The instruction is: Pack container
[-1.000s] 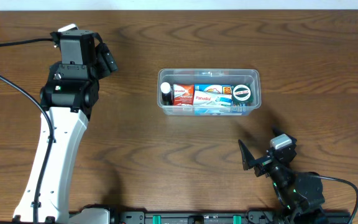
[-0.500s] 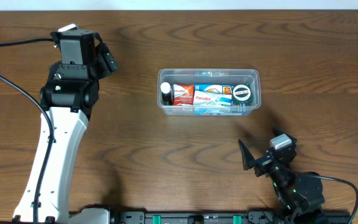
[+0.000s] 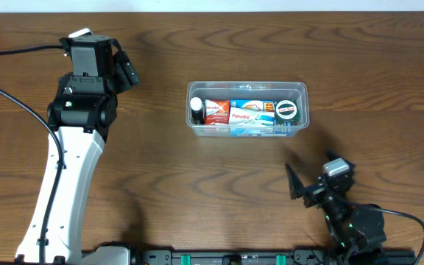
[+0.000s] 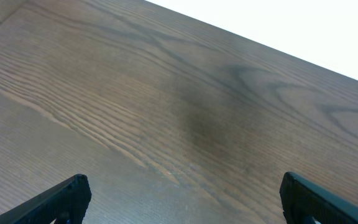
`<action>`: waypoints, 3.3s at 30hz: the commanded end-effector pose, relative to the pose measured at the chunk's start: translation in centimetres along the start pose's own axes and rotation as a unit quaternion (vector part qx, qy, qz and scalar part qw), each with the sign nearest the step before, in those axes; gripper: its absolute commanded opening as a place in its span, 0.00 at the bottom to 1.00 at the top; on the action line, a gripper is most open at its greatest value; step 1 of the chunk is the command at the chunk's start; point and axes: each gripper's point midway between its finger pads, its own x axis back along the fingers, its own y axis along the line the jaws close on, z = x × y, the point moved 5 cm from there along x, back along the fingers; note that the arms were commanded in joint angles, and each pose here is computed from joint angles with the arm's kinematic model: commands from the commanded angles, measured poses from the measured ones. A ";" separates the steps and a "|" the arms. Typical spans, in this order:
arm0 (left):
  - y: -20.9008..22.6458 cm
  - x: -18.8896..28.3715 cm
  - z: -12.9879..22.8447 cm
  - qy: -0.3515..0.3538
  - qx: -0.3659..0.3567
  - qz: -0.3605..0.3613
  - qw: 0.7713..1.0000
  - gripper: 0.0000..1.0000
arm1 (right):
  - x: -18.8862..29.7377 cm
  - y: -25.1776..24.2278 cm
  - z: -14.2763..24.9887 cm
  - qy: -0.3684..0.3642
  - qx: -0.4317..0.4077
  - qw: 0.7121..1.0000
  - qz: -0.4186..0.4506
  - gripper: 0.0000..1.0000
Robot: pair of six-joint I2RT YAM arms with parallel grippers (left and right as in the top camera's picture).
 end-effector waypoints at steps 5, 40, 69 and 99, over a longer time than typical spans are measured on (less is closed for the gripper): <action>0.1 0.2 -0.7 -0.009 -0.001 -0.005 1.000 0.98 | 0.5 -3.5 0.1 -0.005 -0.006 0.996 0.094 0.99; 0.2 0.2 -0.7 -0.009 0.000 -0.005 1.000 0.98 | 0.6 -4.0 0.1 -0.005 -0.008 0.994 0.106 0.99; 8.2 5.4 14.8 -0.008 -0.001 -0.005 1.000 0.98 | 0.6 -4.0 0.1 -0.004 -0.008 0.994 0.106 0.99; 8.5 1.9 21.0 -0.213 0.045 0.108 0.970 0.98 | 0.6 -4.0 0.1 -0.005 -0.008 0.994 0.106 0.99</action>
